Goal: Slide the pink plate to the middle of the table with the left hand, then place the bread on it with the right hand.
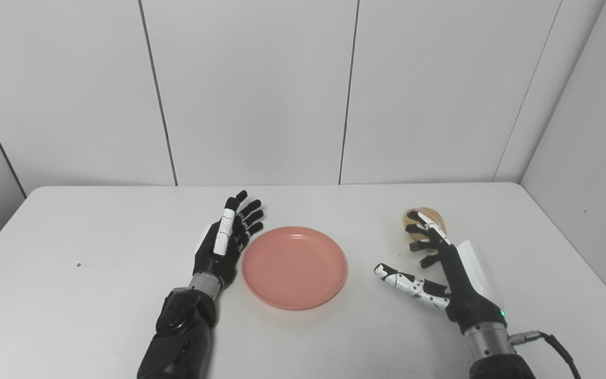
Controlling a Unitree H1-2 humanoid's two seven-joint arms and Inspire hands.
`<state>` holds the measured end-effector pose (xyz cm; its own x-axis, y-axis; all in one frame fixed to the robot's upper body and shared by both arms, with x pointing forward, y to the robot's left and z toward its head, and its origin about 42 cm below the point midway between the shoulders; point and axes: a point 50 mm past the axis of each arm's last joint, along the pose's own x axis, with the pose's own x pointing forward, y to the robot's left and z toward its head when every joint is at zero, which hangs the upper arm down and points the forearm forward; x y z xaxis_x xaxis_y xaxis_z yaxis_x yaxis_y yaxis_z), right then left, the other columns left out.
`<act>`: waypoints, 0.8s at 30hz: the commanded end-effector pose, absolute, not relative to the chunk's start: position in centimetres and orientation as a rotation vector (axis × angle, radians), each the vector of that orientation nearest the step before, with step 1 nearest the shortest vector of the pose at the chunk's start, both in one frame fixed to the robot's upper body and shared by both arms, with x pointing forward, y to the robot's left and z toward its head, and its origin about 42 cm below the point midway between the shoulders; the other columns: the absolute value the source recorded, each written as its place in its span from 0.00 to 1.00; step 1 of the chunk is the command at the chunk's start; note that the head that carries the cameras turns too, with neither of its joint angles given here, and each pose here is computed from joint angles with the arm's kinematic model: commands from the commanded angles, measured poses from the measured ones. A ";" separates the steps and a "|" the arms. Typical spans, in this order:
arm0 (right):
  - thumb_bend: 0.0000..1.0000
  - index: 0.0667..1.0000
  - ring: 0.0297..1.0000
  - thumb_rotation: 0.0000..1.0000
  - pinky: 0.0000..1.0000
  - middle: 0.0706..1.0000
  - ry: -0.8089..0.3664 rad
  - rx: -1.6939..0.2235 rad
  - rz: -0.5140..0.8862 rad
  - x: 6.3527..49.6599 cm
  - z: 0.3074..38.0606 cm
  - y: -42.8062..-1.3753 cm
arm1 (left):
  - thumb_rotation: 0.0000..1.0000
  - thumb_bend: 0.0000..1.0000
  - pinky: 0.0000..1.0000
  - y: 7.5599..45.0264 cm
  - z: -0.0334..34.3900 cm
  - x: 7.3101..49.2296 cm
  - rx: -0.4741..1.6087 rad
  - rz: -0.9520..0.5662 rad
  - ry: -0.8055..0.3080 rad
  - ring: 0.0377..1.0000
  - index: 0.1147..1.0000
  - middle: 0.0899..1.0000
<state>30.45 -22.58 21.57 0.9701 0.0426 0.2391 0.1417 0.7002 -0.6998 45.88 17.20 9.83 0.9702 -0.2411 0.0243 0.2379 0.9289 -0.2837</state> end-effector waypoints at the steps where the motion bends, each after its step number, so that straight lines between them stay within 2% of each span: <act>1: 0.89 0.81 0.66 0.55 0.53 0.76 -0.332 -0.873 -0.089 31.4 24.2 -23.0 | 0.83 0.84 0.90 19.3 5.8 43.4 -0.295 -0.200 0.106 0.90 0.93 0.88; 4: 0.95 0.78 0.68 0.57 0.56 0.78 -0.377 -0.973 -0.130 32.5 25.7 -23.7 | 0.82 0.83 0.91 19.4 5.7 43.3 -0.294 -0.197 0.111 0.90 0.94 0.88; 7: 0.98 0.79 0.68 0.56 0.54 0.79 -0.405 -1.056 -0.177 33.8 27.1 -24.3 | 0.83 0.83 0.91 19.6 5.6 43.3 -0.289 -0.198 0.111 0.90 0.94 0.89; 11: 1.00 0.79 0.66 0.50 0.50 0.79 -0.390 -1.157 -0.238 35.9 29.2 -25.2 | 0.81 0.84 0.90 19.8 5.5 43.3 -0.275 -0.194 0.111 0.89 0.94 0.87; 14: 1.00 0.80 0.68 0.49 0.52 0.79 -0.371 -1.202 -0.255 37.2 29.9 -25.7 | 0.81 0.84 0.90 20.0 5.6 43.3 -0.277 -0.194 0.113 0.89 0.94 0.87; 16: 1.00 0.81 0.72 0.52 0.54 0.80 -0.350 -1.235 -0.269 38.1 30.3 -26.0 | 0.81 0.84 0.90 20.1 5.6 43.3 -0.275 -0.195 0.113 0.89 0.94 0.88; 18: 1.00 0.81 0.69 0.55 0.51 0.80 -0.335 -1.259 -0.284 38.8 30.6 -26.2 | 0.82 0.84 0.90 20.1 5.6 43.3 -0.273 -0.198 0.112 0.90 0.94 0.88; 24: 1.00 0.80 0.66 0.56 0.46 0.79 -0.289 -1.284 -0.324 41.1 31.1 -26.8 | 0.82 0.83 0.91 19.9 5.5 43.2 -0.281 -0.203 0.115 0.90 0.94 0.88</act>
<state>40.18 -26.45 28.05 0.9528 -0.0512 0.2991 0.3016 0.2698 -0.9145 46.05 18.06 9.80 0.9713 -0.2369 0.0233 0.2343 0.9342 -0.2691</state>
